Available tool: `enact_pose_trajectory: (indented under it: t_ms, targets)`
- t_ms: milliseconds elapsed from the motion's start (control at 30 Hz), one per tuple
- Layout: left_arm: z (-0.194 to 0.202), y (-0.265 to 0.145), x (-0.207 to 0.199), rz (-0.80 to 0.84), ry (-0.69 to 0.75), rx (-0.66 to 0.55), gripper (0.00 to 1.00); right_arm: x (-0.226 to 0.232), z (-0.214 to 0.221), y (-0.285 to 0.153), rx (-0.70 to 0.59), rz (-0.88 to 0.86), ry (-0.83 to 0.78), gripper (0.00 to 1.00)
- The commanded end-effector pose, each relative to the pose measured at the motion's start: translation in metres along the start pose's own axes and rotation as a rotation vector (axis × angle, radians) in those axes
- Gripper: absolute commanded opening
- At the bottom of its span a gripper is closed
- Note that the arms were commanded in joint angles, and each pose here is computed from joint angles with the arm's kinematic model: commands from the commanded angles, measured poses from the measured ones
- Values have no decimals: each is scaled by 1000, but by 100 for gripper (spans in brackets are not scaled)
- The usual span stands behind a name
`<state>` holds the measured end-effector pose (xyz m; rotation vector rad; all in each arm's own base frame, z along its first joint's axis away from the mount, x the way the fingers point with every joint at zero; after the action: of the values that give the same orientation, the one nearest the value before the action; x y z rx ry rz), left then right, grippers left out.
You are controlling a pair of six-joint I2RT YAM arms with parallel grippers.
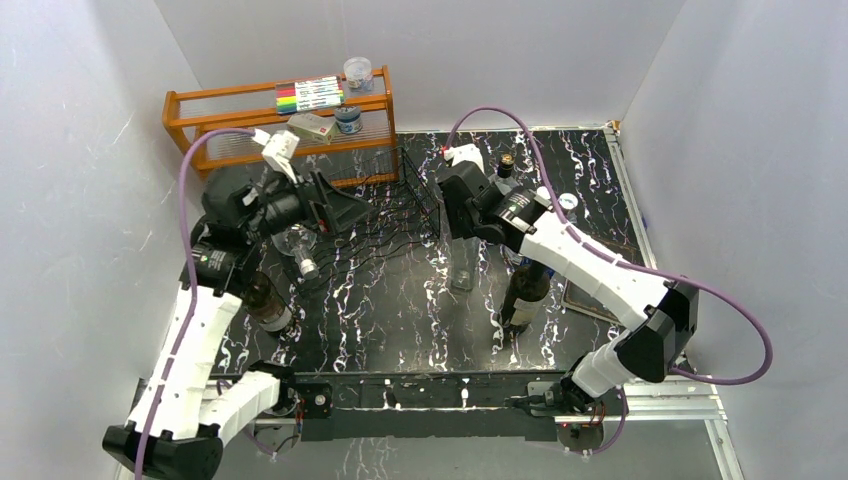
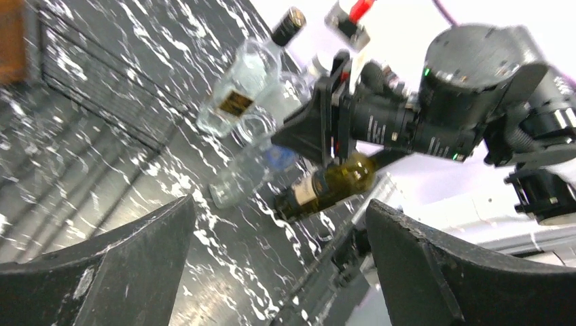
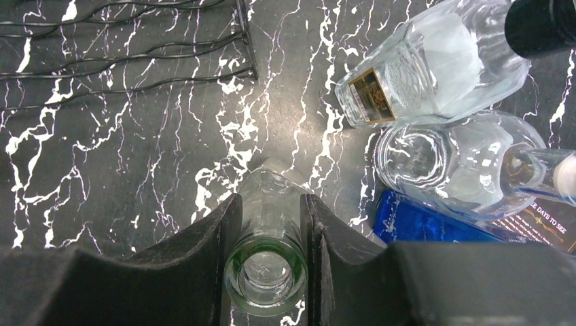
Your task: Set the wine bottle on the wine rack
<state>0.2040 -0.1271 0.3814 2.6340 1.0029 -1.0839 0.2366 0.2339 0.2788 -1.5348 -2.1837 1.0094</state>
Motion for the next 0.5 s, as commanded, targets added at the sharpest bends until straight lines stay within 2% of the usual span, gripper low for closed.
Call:
enact_pose_trajectory:
  t_ms: [0,100,233,400,467]
  targets:
    - [22,15,-9,75,-37,51,93,-8,-13,-26,-92,-32,50,13]
    - [43,29,-13,77,-26,86,93,-6,-13,-36,-104,-94,59,13]
    - [84,52,-15,61,11,191,91,0,-9,-49,-118,-203,68,13]
    - [122,58,6,-1,140,236,96,4,-8,-68,-146,-327,91,13]
    - [135,58,17,40,218,252,98,7,-8,-79,-162,-397,91,13]
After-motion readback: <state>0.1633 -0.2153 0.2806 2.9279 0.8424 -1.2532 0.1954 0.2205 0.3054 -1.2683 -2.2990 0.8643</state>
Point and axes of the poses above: each gripper's point midway between its finger pads, its own y axis out along the fingers, its own x axis along the line the jaws close on, z = x × y, the point moved 7 cm from there along -y, back along the fingers, and after that the axes turned 8 degrees about -y, right-handed, at the moved point
